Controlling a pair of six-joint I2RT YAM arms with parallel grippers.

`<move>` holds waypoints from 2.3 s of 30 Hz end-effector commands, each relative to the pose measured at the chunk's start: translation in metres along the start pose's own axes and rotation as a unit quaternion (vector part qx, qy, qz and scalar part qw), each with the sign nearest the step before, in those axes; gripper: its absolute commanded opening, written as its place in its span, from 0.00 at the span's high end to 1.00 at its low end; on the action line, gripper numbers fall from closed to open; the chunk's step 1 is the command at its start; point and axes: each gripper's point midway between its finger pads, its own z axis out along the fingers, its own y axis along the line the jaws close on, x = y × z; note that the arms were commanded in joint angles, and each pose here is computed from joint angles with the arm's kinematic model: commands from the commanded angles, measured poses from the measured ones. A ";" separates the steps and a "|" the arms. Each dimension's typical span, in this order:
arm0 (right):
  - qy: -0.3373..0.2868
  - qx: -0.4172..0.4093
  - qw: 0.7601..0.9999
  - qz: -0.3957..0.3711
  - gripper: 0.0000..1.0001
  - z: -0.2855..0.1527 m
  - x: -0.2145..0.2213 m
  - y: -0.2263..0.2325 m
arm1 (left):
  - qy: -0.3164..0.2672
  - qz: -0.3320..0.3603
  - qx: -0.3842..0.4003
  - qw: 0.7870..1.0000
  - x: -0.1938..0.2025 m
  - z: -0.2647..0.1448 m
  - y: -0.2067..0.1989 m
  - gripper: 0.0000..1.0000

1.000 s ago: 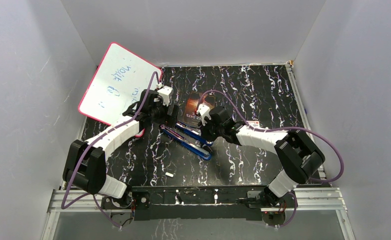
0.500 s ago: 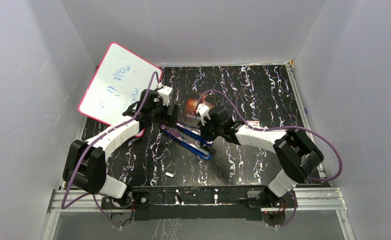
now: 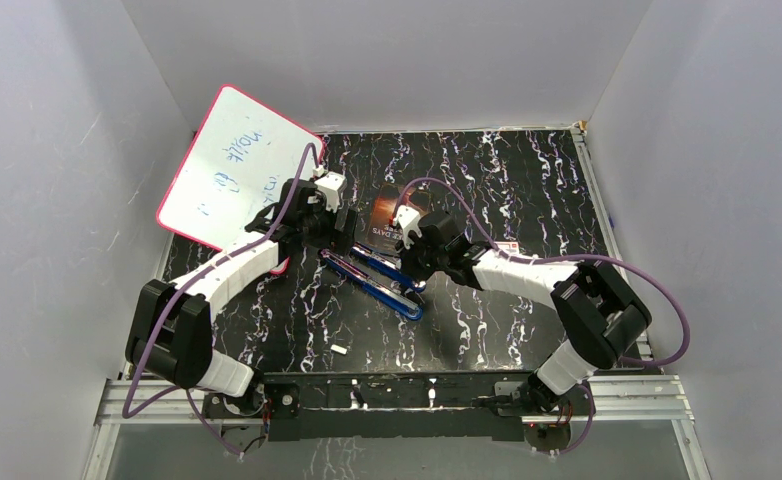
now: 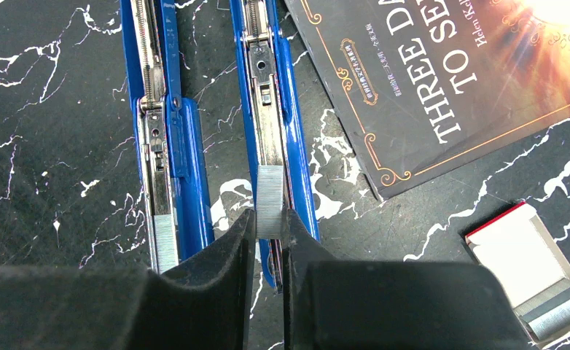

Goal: Load the staples into the stapler

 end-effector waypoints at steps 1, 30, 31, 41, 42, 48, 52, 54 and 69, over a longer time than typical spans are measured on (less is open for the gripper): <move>-0.012 0.004 1.000 0.000 1.00 -0.001 -0.011 -0.002 | -0.013 0.009 0.000 1.000 -0.008 -0.007 -0.002 0.02; 0.032 0.016 0.999 -0.007 1.00 0.002 0.003 -0.008 | -0.013 0.009 0.000 1.000 -0.008 -0.008 -0.002 0.02; 0.034 0.016 0.999 -0.009 1.00 0.002 0.004 -0.008 | -0.013 0.009 -0.001 1.000 -0.008 -0.008 -0.002 0.02; 0.070 -0.011 0.997 -0.032 1.00 0.003 0.006 -0.003 | -0.013 0.009 0.000 1.000 -0.008 -0.008 -0.002 0.02; 0.071 -0.012 0.997 -0.033 1.00 0.003 0.005 -0.002 | -0.013 0.009 0.000 1.000 -0.008 -0.008 -0.002 0.02; 0.075 -0.014 0.997 -0.034 1.00 0.003 0.001 -0.003 | -0.013 0.009 -0.001 1.000 -0.008 -0.008 -0.002 0.02; 0.073 -0.013 0.997 -0.033 0.99 0.002 -0.003 -0.003 | -0.014 0.010 -0.001 1.000 -0.008 -0.008 -0.002 0.02; 0.073 -0.009 0.997 -0.031 0.99 0.002 -0.004 -0.004 | -0.014 0.010 -0.001 1.000 -0.009 -0.009 -0.002 0.02; 0.082 -0.009 0.996 -0.024 0.98 0.006 -0.009 -0.003 | -0.015 0.010 -0.002 1.000 -0.009 -0.008 -0.002 0.02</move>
